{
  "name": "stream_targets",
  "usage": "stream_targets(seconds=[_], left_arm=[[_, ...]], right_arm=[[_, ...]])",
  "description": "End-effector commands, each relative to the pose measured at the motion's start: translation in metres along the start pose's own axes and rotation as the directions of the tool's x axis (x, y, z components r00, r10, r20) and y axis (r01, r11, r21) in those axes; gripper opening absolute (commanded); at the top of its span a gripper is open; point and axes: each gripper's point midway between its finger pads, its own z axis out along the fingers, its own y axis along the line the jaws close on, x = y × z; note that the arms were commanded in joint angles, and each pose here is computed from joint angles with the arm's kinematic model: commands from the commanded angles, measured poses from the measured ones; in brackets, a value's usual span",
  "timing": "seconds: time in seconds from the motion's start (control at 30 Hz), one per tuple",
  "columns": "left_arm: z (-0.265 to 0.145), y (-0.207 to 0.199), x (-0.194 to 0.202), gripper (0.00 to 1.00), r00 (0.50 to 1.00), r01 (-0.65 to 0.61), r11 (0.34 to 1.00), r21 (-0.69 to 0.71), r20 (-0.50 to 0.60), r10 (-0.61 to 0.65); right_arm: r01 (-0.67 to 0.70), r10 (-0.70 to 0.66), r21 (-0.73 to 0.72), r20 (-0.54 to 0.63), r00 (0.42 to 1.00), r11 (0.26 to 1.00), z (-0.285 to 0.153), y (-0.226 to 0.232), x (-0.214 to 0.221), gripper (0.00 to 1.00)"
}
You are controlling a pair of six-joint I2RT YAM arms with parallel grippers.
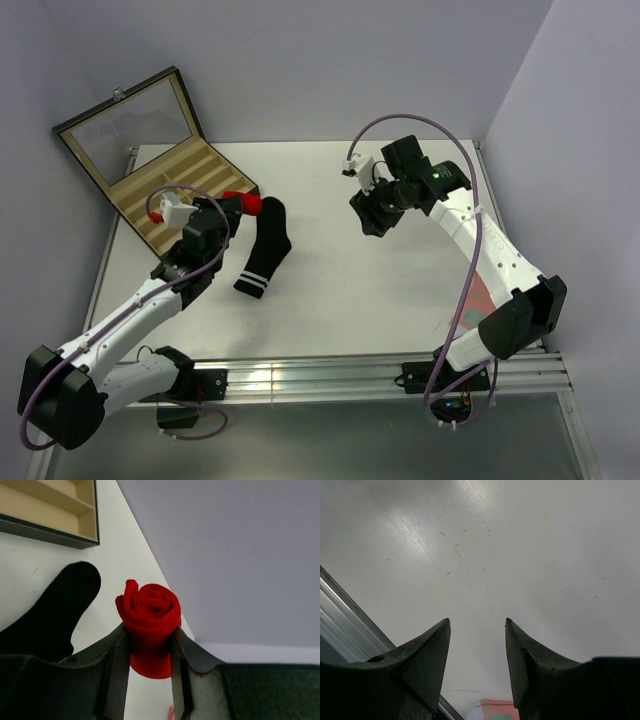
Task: Roll the socks
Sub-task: Place the sock in the storage box.
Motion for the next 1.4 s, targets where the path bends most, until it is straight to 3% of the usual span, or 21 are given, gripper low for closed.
stream_targets(seconds=[0.0,0.07,0.27,0.5,0.83,1.07,1.37], left_arm=[[0.008,-0.007,-0.036,0.00,0.960,0.212,0.976,-0.039,0.194,-0.201],[0.011,-0.003,-0.048,0.00,0.916,0.314,0.948,-0.057,0.279,-0.287],[0.013,0.008,-0.075,0.00,0.820,0.433,0.898,-0.081,0.449,-0.355],[0.010,0.060,-0.097,0.00,0.766,0.452,0.877,-0.163,0.574,-0.288],[0.010,0.142,-0.103,0.00,0.707,0.523,0.826,-0.209,0.648,-0.284],[0.024,0.160,-0.105,0.00,0.677,0.560,0.796,-0.231,0.681,-0.279],[0.046,0.154,-0.113,0.00,0.660,0.581,0.800,-0.150,0.662,-0.355]], right_arm=[[0.062,-0.062,0.046,-0.011,0.998,0.997,-0.026,-0.008,0.000,0.55],[0.068,-0.068,0.036,-0.013,0.998,0.997,-0.031,-0.006,-0.003,0.55],[0.097,-0.097,0.040,0.003,0.995,0.994,-0.044,-0.009,-0.019,0.55],[0.128,-0.128,0.016,0.002,0.992,0.992,-0.042,-0.009,-0.022,0.55],[0.082,-0.084,-0.083,-0.023,0.996,0.993,-0.021,0.001,-0.017,0.55],[0.078,-0.081,-0.092,-0.030,0.996,0.993,-0.013,0.001,-0.013,0.55],[0.082,-0.086,-0.098,-0.041,0.995,0.992,-0.002,-0.002,-0.010,0.55]])
